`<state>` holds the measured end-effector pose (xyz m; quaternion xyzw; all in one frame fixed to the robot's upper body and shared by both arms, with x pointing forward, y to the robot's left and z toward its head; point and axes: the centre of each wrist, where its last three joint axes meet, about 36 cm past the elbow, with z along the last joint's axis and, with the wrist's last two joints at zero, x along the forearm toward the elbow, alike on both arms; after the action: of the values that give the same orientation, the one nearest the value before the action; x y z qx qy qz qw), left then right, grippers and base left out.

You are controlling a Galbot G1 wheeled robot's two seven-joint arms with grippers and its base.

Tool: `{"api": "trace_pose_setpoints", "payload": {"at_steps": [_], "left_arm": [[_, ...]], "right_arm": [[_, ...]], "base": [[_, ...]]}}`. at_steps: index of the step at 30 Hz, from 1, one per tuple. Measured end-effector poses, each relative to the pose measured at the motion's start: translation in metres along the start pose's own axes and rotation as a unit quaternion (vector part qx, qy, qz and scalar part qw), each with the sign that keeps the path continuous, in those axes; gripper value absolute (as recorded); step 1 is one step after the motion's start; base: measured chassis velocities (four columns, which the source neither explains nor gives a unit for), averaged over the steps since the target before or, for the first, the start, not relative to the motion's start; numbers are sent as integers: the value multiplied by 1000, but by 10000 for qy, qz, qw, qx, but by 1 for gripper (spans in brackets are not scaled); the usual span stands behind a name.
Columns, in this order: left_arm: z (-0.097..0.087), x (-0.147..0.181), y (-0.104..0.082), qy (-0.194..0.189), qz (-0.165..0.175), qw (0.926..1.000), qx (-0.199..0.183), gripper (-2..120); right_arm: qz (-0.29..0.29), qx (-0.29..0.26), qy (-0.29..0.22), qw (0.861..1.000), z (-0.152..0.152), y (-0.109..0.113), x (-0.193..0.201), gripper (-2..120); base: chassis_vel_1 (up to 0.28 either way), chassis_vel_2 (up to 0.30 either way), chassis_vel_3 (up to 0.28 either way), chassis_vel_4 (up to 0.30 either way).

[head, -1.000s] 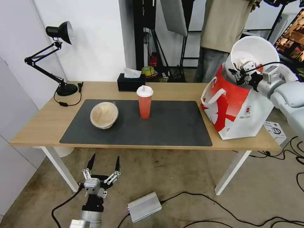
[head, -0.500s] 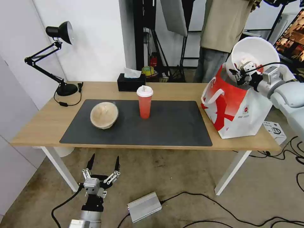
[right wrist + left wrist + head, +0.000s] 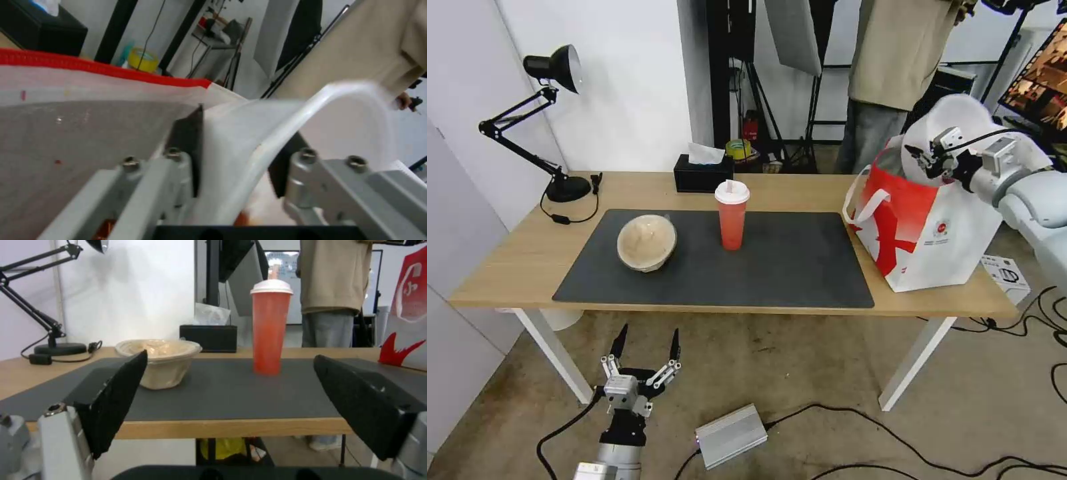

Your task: Pick up the trash from the table and place it into the takeout bag.

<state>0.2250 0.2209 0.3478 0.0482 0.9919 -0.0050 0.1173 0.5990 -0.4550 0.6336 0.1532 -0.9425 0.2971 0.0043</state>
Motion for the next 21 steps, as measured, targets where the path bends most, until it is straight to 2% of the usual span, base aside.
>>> {"api": "trace_pose_setpoints", "payload": {"at_steps": [2,3,4,5,6,8,9,12,13,14,16,21], "left_arm": [[0,0,0,-2,1,10000,-1,100],[0,0,0,-1,2,10000,-2,100],[0,0,0,0,3,10000,-2,100],[0,0,0,0,3,10000,-2,100],[0,0,0,2,3,10000,-3,100],[0,0,0,2,3,10000,-3,100],[0,0,0,1,4,10000,-2,100],[-1,0,0,-2,7,10000,-2,100],[-1,0,0,-6,9,10000,-5,100],[-1,0,0,-6,9,10000,-5,100],[-1,1,0,-5,11,10000,-8,100],[-3,1,0,-28,12,10000,-21,100]], "right_arm": [[4,17,-25,10000,-3,0,2,48],[3,21,-31,10000,-3,0,3,50],[-4,27,-37,10000,-4,0,5,57],[-4,27,-37,10000,-4,0,5,57],[-9,28,-40,10000,-4,1,6,62],[-12,29,-42,10000,-4,1,6,62],[-18,29,-53,10000,-4,2,8,73],[-16,29,-58,10000,-5,2,9,78],[-17,41,-66,10000,-6,2,10,87],[-17,41,-66,10000,-6,2,10,87],[-26,11,-136,9999,-12,1,13,99],[-55,1,-181,9998,-20,4,17,99]], "base": [[0,0,0,0],[0,0,0,0],[0,0,0,0],[0,0,0,0],[0,0,0,0],[0,0,0,0],[0,0,0,0],[0,0,0,0],[0,0,0,0],[0,0,0,0],[0,0,0,0],[0,0,0,0]]}}
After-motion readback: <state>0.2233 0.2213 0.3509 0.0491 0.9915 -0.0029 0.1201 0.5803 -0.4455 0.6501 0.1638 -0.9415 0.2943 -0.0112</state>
